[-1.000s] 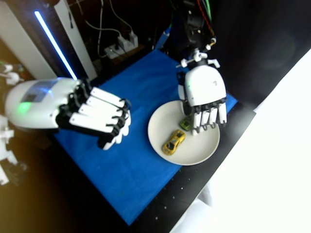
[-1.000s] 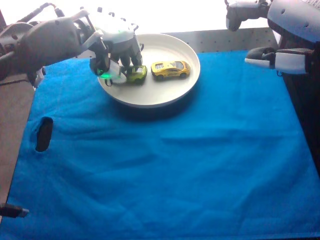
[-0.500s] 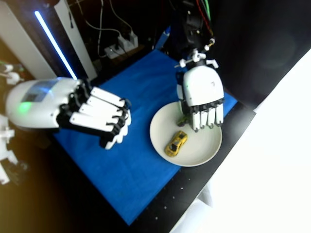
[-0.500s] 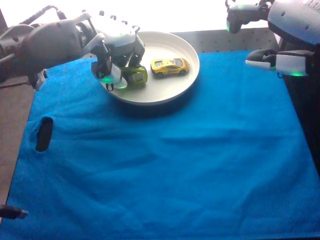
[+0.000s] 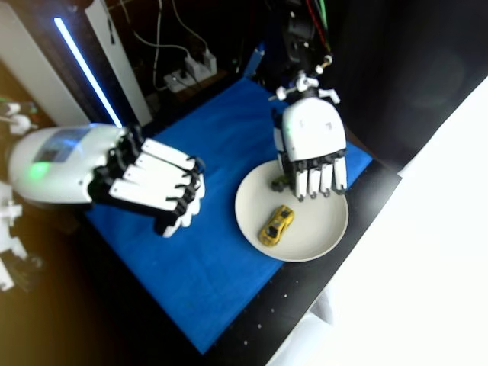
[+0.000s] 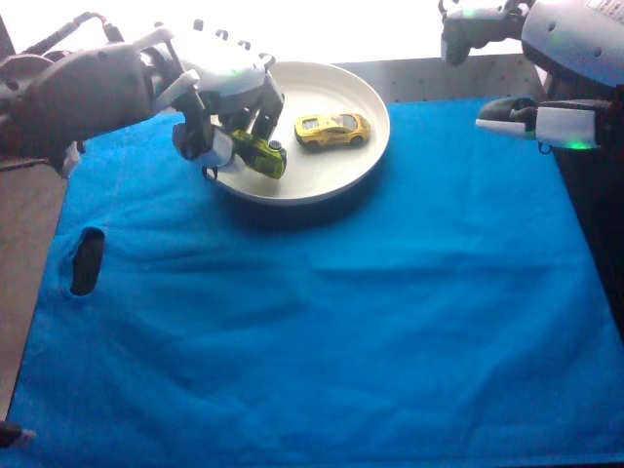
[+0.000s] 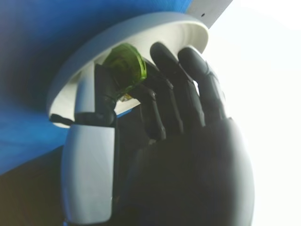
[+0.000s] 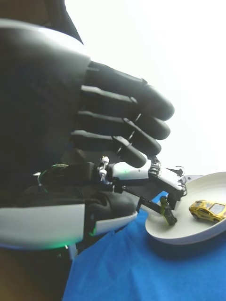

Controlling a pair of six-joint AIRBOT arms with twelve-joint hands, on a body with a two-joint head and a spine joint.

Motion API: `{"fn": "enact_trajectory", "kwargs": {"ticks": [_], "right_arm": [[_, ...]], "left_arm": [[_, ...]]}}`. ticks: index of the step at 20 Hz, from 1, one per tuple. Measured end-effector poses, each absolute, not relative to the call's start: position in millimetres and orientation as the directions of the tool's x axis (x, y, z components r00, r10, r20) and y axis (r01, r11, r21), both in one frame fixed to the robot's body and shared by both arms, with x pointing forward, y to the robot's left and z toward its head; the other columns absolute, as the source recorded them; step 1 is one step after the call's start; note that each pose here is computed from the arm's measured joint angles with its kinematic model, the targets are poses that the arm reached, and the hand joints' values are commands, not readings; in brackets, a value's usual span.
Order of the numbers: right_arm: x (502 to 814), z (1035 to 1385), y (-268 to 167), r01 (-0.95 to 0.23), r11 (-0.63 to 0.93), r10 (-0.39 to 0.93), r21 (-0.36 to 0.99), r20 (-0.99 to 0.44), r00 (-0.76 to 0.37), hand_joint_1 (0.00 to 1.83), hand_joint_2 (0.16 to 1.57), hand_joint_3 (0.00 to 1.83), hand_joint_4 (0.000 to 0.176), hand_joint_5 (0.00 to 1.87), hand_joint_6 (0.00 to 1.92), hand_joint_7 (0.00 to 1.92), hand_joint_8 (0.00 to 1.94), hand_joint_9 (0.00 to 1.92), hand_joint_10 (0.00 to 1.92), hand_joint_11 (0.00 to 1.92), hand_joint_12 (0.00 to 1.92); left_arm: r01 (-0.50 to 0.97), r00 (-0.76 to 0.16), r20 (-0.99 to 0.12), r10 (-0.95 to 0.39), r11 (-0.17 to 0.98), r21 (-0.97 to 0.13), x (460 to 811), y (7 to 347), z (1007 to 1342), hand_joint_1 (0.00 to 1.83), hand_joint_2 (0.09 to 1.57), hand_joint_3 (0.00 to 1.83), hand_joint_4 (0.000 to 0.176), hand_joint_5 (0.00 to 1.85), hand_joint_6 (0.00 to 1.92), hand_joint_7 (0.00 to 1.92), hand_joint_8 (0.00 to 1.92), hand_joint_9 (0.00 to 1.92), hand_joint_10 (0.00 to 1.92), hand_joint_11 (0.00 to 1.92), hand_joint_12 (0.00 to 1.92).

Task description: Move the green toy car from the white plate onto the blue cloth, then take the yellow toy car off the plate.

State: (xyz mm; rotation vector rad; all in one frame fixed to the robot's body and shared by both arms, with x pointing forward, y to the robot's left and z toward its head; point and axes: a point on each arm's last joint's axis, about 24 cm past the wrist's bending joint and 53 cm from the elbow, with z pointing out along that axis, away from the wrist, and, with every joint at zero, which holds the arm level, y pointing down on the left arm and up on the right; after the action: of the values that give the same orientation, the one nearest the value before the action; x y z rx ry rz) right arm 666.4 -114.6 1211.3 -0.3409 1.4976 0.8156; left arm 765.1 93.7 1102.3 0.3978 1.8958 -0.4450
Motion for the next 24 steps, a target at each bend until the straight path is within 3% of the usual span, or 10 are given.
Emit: {"fn": "enact_trajectory", "kwargs": {"ticks": [5, 8, 11, 12, 14, 15, 16, 17, 18, 24], "right_arm": [[666.6, 1211.3, -114.9, -0.659, 0.699, 0.266, 0.279, -0.956, -0.123, 1.03, 1.08, 0.02, 0.000, 0.52, 0.98, 0.56, 0.89, 0.49, 1.17, 0.42, 1.68], [666.5, 1211.1, -114.7, -0.659, 0.699, 0.265, 0.278, -0.956, -0.123, 1.02, 1.07, 0.03, 0.000, 0.51, 1.02, 0.55, 0.91, 0.48, 1.17, 0.39, 1.70], [666.5, 1211.1, -114.9, -0.659, 0.699, 0.265, 0.278, -0.956, -0.123, 1.00, 1.07, 0.04, 0.000, 0.50, 1.00, 0.58, 0.85, 0.50, 1.10, 0.38, 1.66], [666.3, 1210.3, -115.1, -0.659, 0.699, 0.264, 0.278, -0.957, -0.124, 1.00, 1.07, 0.04, 0.000, 0.50, 1.00, 0.58, 0.86, 0.50, 1.12, 0.38, 1.67], [666.4, 1209.7, -115.2, -0.657, 0.700, 0.263, 0.279, -0.956, -0.126, 1.01, 1.07, 0.04, 0.000, 0.50, 1.01, 0.56, 0.88, 0.47, 1.14, 0.34, 1.69], [666.4, 1209.7, -115.2, -0.658, 0.700, 0.263, 0.279, -0.957, -0.126, 1.02, 1.07, 0.04, 0.000, 0.50, 1.02, 0.55, 0.90, 0.46, 1.15, 0.34, 1.68], [666.6, 1209.9, -115.5, -0.656, 0.700, 0.265, 0.281, -0.956, -0.126, 1.04, 1.06, 0.05, 0.000, 0.51, 1.03, 0.53, 0.94, 0.45, 1.18, 0.35, 1.66], [666.7, 1209.9, -115.5, -0.656, 0.700, 0.266, 0.281, -0.956, -0.126, 1.04, 1.06, 0.05, 0.000, 0.49, 1.04, 0.52, 0.96, 0.44, 1.20, 0.35, 1.67], [666.6, 1209.8, -115.5, -0.656, 0.700, 0.266, 0.281, -0.956, -0.126, 1.06, 1.06, 0.06, 0.000, 0.47, 1.08, 0.49, 1.03, 0.40, 1.26, 0.34, 1.71], [667.8, 1207.9, -120.2, -0.646, 0.708, 0.267, 0.287, -0.955, -0.132, 1.09, 1.06, 0.08, 0.000, 0.50, 1.03, 0.51, 0.94, 0.40, 1.20, 0.31, 1.71]], "left_arm": [[0.478, -0.297, -0.954, 0.045, 0.872, -0.107, 759.6, 98.3, 1123.7, 1.18, 1.22, 0.00, 0.000, 0.89, 1.21, 0.67, 1.40, 0.47, 1.28, 0.14, 1.87], [0.490, -0.231, -0.972, 0.042, 0.868, -0.078, 750.4, 104.0, 1146.5, 1.20, 1.21, 0.00, 0.000, 0.93, 1.04, 0.69, 1.50, 0.48, 1.55, 0.27, 1.92], [0.510, -0.171, -0.984, 0.051, 0.859, -0.044, 733.1, 107.8, 1165.5, 1.18, 1.21, 0.00, 0.000, 0.85, 1.14, 0.78, 1.42, 0.59, 1.49, 0.34, 1.92], [0.517, -0.152, -0.987, 0.052, 0.855, -0.035, 726.8, 108.2, 1171.4, 1.21, 1.21, 0.00, 0.000, 0.81, 1.24, 0.80, 1.39, 0.88, 1.84, 0.81, 1.92], [0.525, -0.108, -0.993, 0.054, 0.851, -0.011, 715.1, 110.9, 1182.8, 1.22, 1.21, 0.00, 0.000, 0.80, 1.25, 0.81, 1.38, 0.97, 1.90, 0.97, 1.92], [0.528, -0.096, -0.994, 0.056, 0.849, -0.003, 709.8, 112.6, 1185.4, 1.16, 1.16, 0.00, 0.000, 0.90, 1.12, 0.95, 1.70, 1.02, 1.92, 1.07, 1.92], [0.532, -0.082, -0.995, 0.058, 0.847, 0.006, 701.8, 114.1, 1188.0, 1.21, 1.18, 0.00, 0.000, 0.84, 1.20, 0.86, 1.41, 0.99, 1.92, 1.04, 1.92], [0.539, -0.074, -0.995, 0.068, 0.842, 0.017, 693.4, 115.6, 1189.2, 1.16, 1.15, 0.00, 0.000, 0.92, 1.10, 1.00, 1.77, 1.11, 1.92, 1.17, 1.92], [0.546, -0.055, -0.996, 0.076, 0.837, 0.034, 681.2, 116.9, 1191.4, 1.22, 1.21, 0.00, 0.000, 0.86, 0.94, 0.77, 1.62, 0.76, 1.83, 0.75, 1.92], [0.582, -0.008, -0.993, 0.116, 0.808, 0.090, 632.4, 118.6, 1195.0, 1.21, 1.25, 0.00, 0.000, 0.75, 1.07, 0.76, 1.65, 0.80, 1.89, 0.80, 1.92]]}}
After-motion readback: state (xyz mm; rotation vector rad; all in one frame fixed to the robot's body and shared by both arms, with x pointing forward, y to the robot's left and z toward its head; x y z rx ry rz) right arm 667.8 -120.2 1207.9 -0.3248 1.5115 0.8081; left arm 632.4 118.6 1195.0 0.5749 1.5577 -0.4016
